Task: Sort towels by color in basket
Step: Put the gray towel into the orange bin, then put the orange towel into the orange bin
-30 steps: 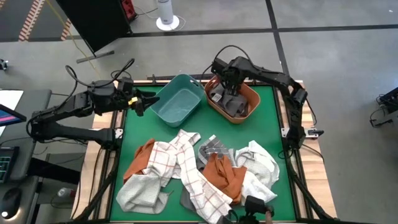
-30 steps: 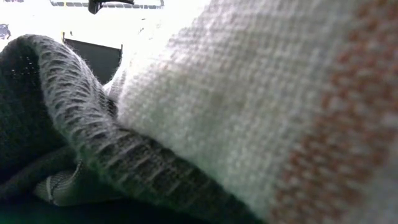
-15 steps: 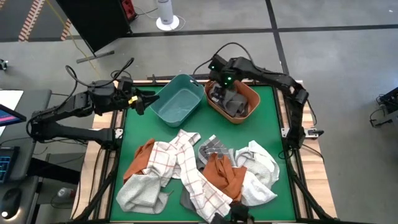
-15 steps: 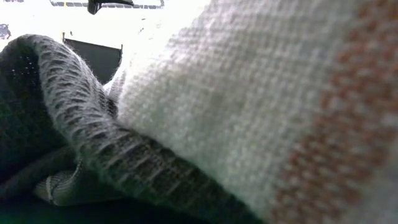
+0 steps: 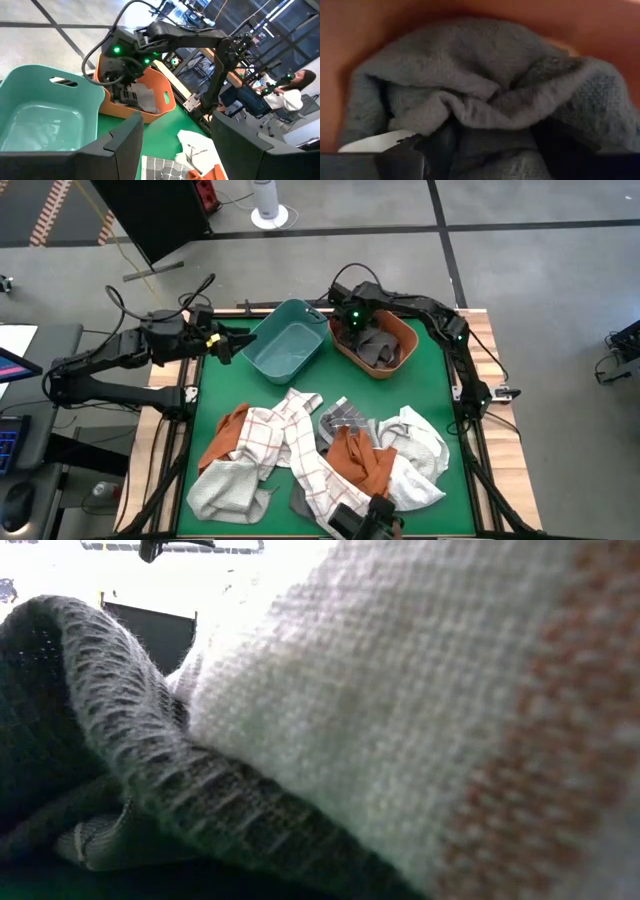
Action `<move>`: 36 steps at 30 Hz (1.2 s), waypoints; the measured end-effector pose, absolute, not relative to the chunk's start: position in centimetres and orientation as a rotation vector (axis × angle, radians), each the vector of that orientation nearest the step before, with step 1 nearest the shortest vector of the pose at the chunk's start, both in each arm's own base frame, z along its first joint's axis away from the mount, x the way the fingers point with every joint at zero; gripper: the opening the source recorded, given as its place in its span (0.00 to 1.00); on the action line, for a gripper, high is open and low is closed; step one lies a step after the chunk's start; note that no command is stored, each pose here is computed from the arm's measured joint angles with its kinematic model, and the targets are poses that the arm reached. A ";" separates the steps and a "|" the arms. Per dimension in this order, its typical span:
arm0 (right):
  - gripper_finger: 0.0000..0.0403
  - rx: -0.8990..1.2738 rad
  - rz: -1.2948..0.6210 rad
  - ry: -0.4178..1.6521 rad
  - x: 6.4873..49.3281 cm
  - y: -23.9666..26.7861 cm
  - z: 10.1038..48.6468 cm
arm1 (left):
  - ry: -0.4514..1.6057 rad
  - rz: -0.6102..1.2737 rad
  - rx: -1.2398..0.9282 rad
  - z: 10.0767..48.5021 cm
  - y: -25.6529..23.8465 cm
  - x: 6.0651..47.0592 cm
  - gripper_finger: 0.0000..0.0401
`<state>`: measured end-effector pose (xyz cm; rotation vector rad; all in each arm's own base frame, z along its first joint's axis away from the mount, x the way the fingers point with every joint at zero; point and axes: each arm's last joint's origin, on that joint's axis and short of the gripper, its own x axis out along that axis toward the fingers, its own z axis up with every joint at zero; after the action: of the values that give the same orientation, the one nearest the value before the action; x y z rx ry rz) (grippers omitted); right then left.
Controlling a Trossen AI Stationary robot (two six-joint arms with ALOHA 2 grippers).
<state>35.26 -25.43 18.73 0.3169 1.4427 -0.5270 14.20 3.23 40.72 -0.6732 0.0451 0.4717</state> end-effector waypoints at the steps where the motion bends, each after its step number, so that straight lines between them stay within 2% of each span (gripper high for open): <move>1: 0.72 0.318 -0.526 1.447 35.2 -25.4 18.8 | 0.046 0.472 -0.673 40.7 3.2 14.2 0.55; 5: 0.72 0.288 -0.533 1.413 34.4 -24.9 21.6 | 0.050 0.472 -0.661 40.7 3.2 14.2 0.55; 13: 0.72 0.207 -0.626 1.188 31.1 -22.3 31.3 | 0.109 0.487 -0.626 40.2 3.2 14.1 0.55; 19: 0.72 0.213 -0.497 1.025 30.3 -17.0 36.3 | 0.296 0.522 -0.555 38.6 3.2 14.1 0.55; 24: 0.72 0.155 -0.364 0.977 31.4 -11.9 37.7 | 0.476 0.459 -0.574 37.0 2.9 15.2 0.55; 28: 0.72 0.126 -0.157 0.972 32.9 -6.7 37.9 | 0.576 0.375 -0.533 36.0 2.0 17.1 0.55; 32: 0.72 0.080 0.078 0.975 33.5 -1.2 37.9 | 0.639 0.349 -0.482 35.2 1.6 18.6 0.55; 36: 0.72 0.058 0.172 0.992 33.6 2.6 37.7 | 0.673 0.367 -0.472 34.5 1.7 19.5 0.55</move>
<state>33.57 2.59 37.67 0.0585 0.9916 0.1724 19.54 1.68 34.53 -0.4719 0.6726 0.3667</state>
